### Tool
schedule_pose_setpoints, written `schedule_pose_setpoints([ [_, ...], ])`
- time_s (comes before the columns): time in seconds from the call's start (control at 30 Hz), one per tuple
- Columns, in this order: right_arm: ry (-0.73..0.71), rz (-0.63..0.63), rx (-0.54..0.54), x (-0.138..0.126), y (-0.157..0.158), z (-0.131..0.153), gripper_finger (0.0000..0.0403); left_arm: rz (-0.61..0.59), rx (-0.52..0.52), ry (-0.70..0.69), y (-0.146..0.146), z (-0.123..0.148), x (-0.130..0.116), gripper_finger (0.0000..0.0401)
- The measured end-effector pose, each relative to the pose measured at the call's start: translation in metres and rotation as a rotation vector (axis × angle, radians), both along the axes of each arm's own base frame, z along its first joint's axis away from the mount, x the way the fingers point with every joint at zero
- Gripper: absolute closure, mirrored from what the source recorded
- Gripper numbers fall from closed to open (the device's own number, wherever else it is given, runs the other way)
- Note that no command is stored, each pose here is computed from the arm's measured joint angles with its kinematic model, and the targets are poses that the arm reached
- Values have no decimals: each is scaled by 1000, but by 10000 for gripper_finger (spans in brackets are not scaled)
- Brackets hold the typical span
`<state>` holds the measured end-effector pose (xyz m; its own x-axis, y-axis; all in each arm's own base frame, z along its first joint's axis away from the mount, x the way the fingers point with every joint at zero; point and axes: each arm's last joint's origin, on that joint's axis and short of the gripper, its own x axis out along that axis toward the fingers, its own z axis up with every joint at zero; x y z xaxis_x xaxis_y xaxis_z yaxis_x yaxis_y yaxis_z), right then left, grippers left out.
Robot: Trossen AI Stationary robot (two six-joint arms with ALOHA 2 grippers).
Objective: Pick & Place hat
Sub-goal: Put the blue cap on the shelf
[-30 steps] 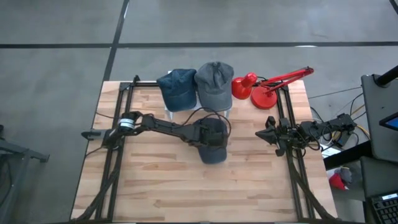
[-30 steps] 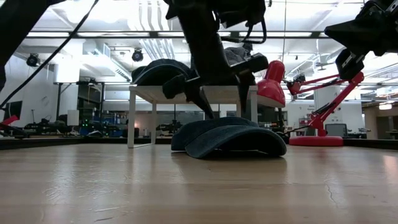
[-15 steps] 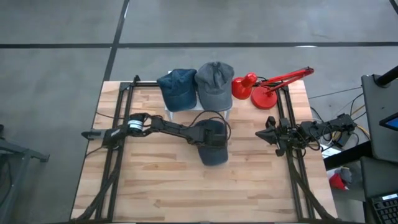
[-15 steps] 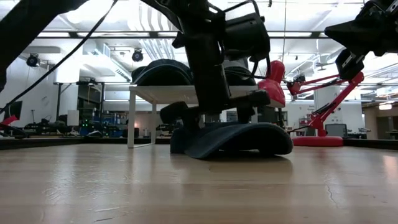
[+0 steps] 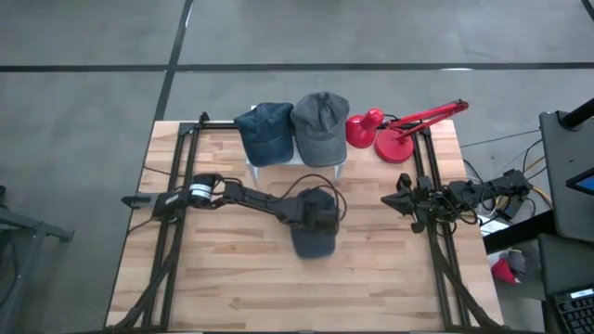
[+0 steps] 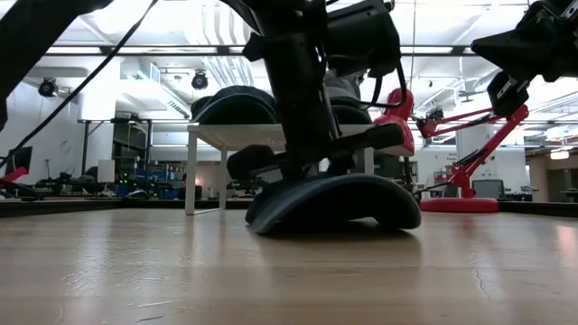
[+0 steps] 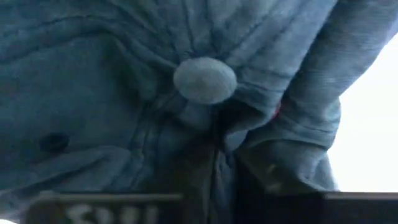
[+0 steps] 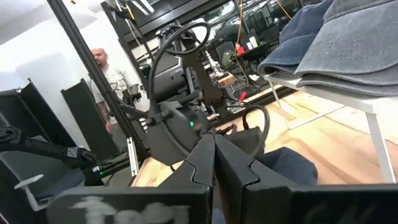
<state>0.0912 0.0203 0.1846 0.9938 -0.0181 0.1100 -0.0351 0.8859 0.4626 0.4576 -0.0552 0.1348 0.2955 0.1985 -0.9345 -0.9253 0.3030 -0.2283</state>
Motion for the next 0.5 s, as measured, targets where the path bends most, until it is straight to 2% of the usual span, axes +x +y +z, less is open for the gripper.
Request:
schedule_pose_setpoints([
  [0.07,0,-1,0,0,0,0,394,-18,5,-5,-5,3,-1,375],
  [0.13,0,0,0,0,0,0,394,-32,4,-11,-10,6,-2,390],
  [0.37,0,0,0,0,0,0,394,-81,6,-41,-31,28,-7,395],
  [0.5,1,0,0,0,0,0,394,-89,11,-89,-41,52,-15,396],
])
